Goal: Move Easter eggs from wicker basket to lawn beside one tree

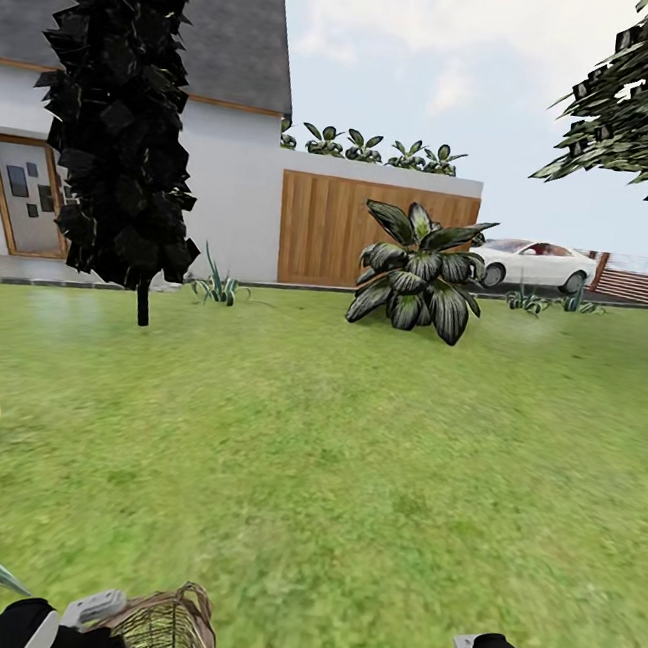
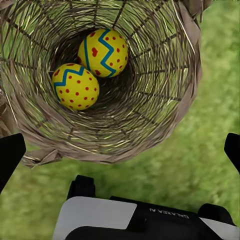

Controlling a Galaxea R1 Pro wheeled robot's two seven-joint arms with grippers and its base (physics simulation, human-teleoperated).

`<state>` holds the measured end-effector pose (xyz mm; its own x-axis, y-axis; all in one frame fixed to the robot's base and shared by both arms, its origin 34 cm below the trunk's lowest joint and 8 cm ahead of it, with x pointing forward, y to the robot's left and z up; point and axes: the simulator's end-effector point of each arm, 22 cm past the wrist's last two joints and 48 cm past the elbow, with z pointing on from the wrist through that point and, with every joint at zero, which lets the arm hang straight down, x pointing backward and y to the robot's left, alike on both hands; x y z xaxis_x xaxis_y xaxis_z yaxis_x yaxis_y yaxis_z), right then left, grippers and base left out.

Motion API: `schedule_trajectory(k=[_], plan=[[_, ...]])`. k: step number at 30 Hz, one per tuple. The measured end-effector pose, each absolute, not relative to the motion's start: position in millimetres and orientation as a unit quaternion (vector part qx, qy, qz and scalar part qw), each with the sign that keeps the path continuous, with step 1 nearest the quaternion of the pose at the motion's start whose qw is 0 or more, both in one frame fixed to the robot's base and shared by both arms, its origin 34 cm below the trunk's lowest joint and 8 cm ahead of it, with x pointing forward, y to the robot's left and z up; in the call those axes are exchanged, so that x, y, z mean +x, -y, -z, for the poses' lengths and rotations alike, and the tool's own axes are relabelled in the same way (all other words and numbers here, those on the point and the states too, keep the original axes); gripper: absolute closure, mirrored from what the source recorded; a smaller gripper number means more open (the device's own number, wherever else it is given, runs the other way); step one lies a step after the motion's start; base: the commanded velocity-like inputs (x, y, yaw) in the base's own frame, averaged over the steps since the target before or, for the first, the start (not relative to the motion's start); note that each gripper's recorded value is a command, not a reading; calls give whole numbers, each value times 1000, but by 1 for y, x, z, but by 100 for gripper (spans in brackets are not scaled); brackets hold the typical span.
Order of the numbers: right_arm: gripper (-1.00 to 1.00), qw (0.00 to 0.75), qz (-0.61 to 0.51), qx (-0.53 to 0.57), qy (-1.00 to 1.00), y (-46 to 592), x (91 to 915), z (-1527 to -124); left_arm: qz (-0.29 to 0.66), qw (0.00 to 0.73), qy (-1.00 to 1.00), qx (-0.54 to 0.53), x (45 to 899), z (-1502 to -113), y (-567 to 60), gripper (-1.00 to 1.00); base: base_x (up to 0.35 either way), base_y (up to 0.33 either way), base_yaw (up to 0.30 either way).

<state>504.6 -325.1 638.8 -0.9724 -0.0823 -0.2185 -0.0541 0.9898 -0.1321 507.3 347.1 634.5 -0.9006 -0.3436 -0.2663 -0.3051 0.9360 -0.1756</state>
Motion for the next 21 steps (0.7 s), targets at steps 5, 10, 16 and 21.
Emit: schedule_trajectory(k=[5, 10, 16, 21], plan=[[-100, 112, 63, -34, -991, 325, 504, -631, 64, 148, -973, -168, 507, -627, -349, -100, 0, 0, 0], [-100, 112, 62, -33, -991, 326, 504, -622, 64, 147, -973, -168, 506, -617, -348, -100, 0, 0, 0], [-100, 122, 65, -31, -990, 329, 510, -619, 64, 146, -973, -167, 505, -607, -348, -100, 0, 0, 0], [-100, 185, 61, -33, -980, 324, 546, -650, 64, 146, -973, -167, 505, -598, -347, -100, 0, 0, 0]])
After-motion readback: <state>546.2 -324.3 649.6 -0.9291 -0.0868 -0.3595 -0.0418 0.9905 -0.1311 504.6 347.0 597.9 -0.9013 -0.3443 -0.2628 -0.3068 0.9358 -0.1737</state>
